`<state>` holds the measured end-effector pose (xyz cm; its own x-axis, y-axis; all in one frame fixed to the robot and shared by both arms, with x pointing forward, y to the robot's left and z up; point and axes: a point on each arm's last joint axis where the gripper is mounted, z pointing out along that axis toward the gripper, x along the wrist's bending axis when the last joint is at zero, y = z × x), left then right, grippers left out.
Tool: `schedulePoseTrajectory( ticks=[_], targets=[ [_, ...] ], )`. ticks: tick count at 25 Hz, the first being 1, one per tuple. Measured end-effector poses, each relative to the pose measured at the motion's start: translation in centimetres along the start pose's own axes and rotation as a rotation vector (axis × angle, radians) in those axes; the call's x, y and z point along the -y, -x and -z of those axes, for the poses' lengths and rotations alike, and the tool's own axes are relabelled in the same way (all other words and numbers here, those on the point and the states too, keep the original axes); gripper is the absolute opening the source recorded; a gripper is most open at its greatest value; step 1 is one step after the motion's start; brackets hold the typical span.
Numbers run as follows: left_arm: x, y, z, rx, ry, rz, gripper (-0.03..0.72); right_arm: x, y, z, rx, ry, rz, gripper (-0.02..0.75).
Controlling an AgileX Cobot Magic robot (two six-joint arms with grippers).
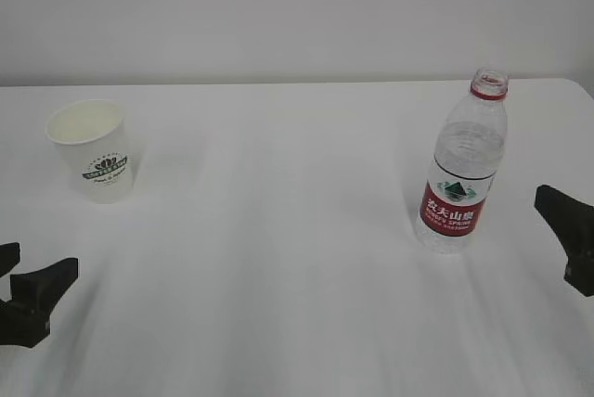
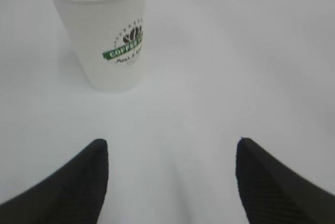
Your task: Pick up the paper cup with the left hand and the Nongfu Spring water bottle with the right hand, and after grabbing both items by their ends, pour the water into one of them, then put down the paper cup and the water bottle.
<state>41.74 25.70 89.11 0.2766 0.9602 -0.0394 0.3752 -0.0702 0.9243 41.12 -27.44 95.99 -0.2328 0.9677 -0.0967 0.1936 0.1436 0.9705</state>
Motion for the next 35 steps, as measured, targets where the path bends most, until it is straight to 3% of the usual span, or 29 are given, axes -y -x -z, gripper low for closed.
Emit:
schedulePoseTrajectory(
  ticks=[6,20,32,35],
  targets=[
    [0.9,0.1,-0.3,0.013,-0.051,0.001,0.544,0.8,-0.2,-0.9,-0.031,-0.014,-0.001,0.536],
    [0.4,0.0,-0.9,0.013,-0.027,-0.001,0.544,3.2,-0.7,-3.1,-0.084,-0.009,-0.049,0.536],
    [0.4,0.0,-0.9,0.013,-0.025,-0.001,0.542,5.1,-0.9,-3.9,-0.096,-0.091,-0.072,0.536],
    [0.4,0.0,-0.9,0.013,-0.025,-0.001,0.571,5.1,-0.9,-3.9,-0.096,-0.088,-0.072,0.536]
  ],
)
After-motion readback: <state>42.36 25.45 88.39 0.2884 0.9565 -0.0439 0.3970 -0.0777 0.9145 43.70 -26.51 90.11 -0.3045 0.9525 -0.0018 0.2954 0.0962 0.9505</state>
